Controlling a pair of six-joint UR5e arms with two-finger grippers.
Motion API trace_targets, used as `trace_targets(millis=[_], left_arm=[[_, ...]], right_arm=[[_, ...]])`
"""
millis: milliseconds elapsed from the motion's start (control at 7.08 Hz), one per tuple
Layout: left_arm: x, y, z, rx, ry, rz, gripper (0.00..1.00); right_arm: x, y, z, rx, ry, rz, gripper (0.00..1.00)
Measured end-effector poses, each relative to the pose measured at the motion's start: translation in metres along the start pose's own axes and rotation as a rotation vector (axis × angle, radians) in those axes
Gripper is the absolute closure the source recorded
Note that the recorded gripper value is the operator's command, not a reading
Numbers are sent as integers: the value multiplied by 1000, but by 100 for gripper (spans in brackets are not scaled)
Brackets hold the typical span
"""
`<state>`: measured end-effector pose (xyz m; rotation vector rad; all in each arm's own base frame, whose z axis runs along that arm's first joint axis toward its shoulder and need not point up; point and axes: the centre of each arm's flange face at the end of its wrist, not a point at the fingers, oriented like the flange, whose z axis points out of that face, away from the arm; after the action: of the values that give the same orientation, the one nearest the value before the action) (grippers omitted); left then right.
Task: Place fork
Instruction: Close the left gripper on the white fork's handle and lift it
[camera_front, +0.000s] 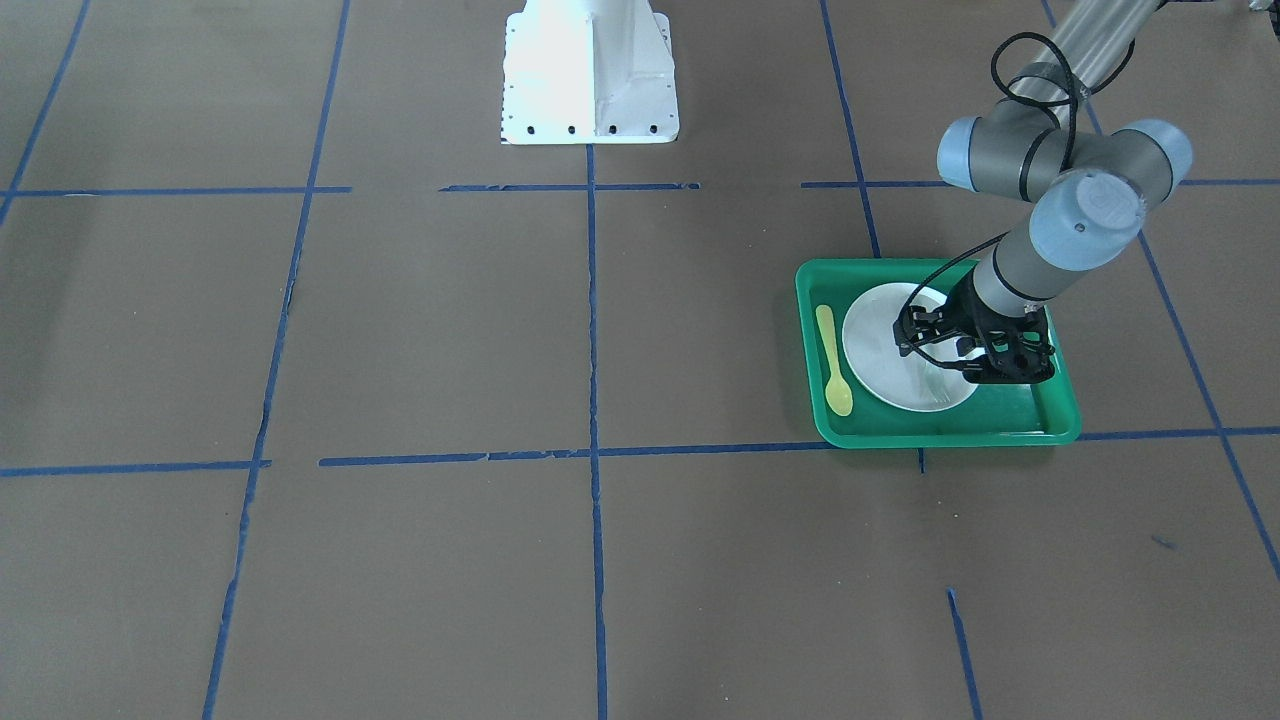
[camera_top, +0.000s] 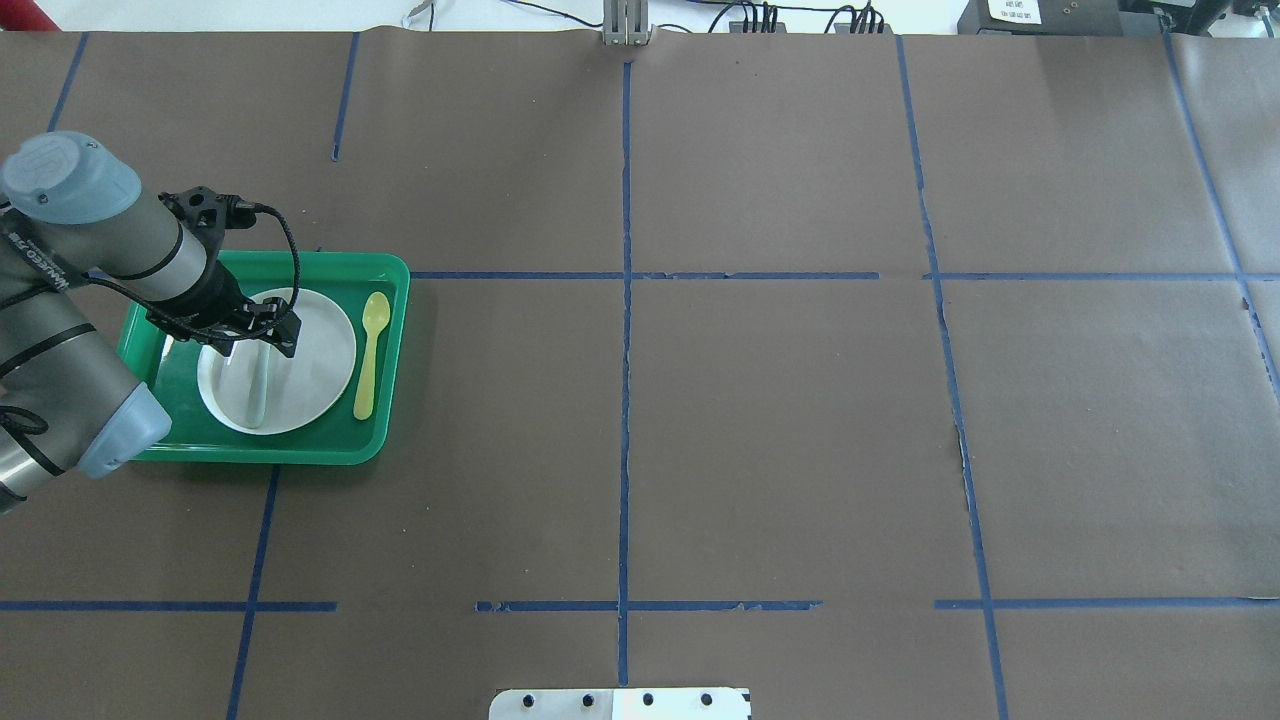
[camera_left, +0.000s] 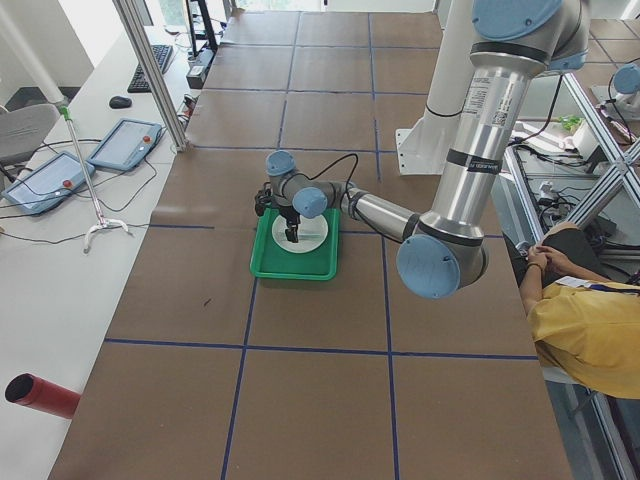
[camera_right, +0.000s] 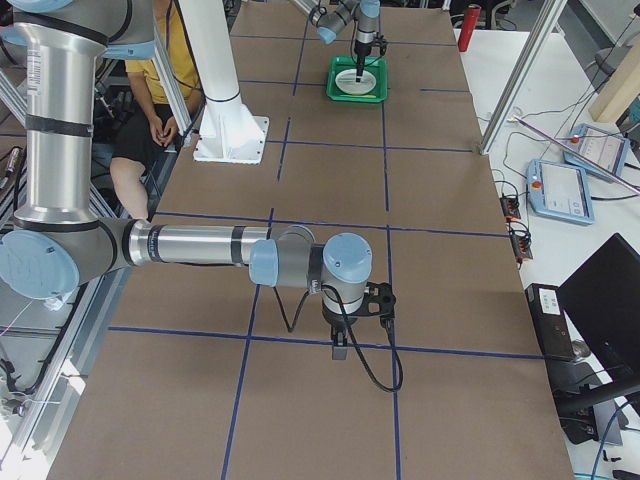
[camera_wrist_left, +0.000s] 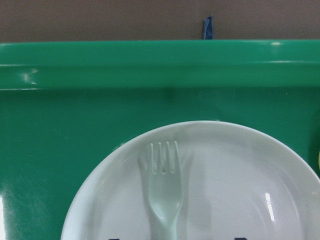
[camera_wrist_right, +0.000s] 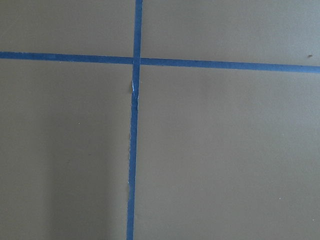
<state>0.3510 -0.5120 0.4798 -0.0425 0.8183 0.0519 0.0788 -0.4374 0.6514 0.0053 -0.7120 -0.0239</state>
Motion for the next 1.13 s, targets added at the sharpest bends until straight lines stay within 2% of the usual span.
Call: trace_targets(millis=[283,707,989,1130], left_arm=[[-2,0,3,-5,-1,-3,44],[-4,-1,6,-10,-5,-8,47],[-5,-1,7,-13,-8,-10,67],[-5,-1,7,-13,-8,-11,91]], right_arm=[[0,0,0,0,0,0,0],[0,0,0,0,0,0,0],[0,0,0,0,0,0,0],[0,0,0,0,0,0,0]])
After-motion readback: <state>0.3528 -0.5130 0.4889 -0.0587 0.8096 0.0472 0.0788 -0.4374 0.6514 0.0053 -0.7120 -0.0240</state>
